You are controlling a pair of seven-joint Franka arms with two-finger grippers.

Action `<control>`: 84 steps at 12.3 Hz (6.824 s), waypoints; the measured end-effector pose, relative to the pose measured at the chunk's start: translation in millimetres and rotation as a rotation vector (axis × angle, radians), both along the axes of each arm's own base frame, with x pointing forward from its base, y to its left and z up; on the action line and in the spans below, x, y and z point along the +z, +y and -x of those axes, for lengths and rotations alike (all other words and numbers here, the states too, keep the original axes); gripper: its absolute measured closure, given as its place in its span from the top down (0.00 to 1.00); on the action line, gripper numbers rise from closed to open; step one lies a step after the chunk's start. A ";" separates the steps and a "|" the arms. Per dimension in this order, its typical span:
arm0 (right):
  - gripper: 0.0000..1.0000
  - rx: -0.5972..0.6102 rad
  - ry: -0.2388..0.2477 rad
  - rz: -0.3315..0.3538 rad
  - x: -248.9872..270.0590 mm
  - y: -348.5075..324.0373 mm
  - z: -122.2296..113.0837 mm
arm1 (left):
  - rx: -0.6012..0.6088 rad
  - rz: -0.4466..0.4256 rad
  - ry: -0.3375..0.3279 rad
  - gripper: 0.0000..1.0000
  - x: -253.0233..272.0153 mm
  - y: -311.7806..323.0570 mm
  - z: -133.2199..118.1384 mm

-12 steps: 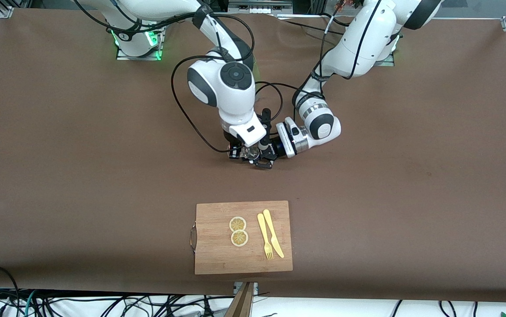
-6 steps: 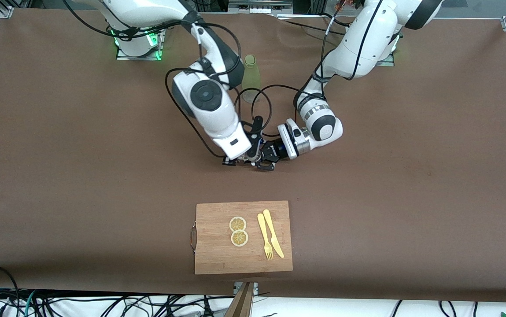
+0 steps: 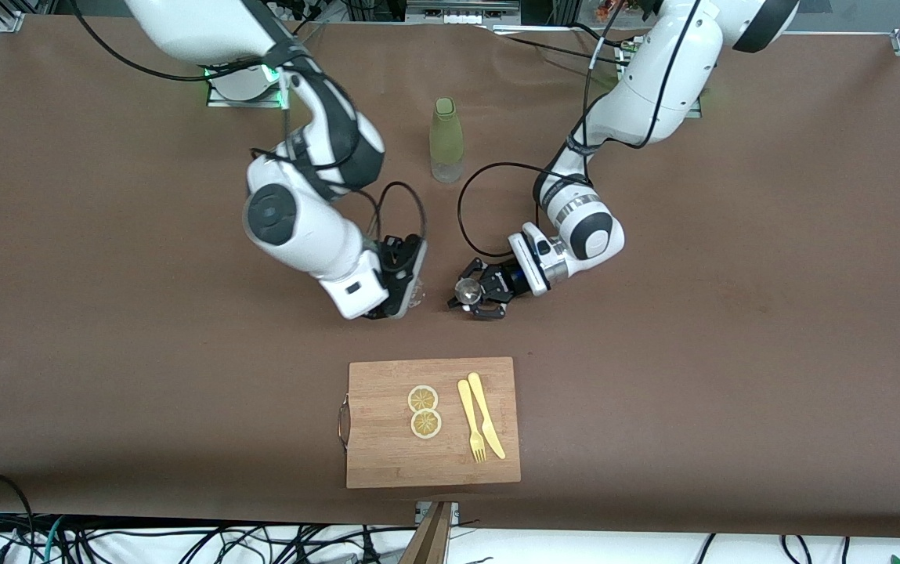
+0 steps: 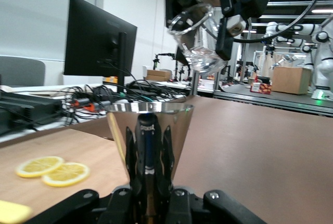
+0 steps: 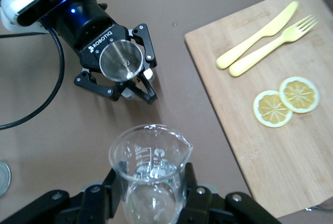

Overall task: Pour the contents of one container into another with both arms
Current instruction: 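Tilt the beaker upright and move both grippers apart, then lower the beaker with the right gripper while the left gripper lowers the jigger, then open the right gripper off the beaker while the left gripper releases the jigger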

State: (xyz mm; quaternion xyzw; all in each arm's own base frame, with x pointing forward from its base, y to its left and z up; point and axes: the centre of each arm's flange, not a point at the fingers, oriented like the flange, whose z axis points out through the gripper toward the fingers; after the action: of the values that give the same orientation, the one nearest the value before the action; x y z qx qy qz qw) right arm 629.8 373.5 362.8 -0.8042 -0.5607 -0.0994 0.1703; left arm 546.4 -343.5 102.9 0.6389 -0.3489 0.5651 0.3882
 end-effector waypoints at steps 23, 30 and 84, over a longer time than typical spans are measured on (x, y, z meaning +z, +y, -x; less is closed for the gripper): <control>0.49 0.215 -0.022 -0.465 -116.7 -319.6 3.6 | -0.195 -0.019 -0.092 0.09 30.0 381.3 -14.9; 0.49 0.322 -0.097 -0.509 -185.0 -399.7 27.1 | -0.252 -0.035 -0.072 0.09 33.3 472.1 7.8; 1.00 -0.893 0.318 0.454 140.5 -319.6 55.1 | -0.417 -0.029 -0.123 1.00 -45.8 597.9 17.9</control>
State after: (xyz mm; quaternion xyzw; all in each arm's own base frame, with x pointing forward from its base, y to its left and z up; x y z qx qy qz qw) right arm 574.7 53.9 503.2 -0.9867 -0.1379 0.0847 0.0157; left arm 528.5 254.4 57.1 0.5225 -0.5048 0.5055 0.4655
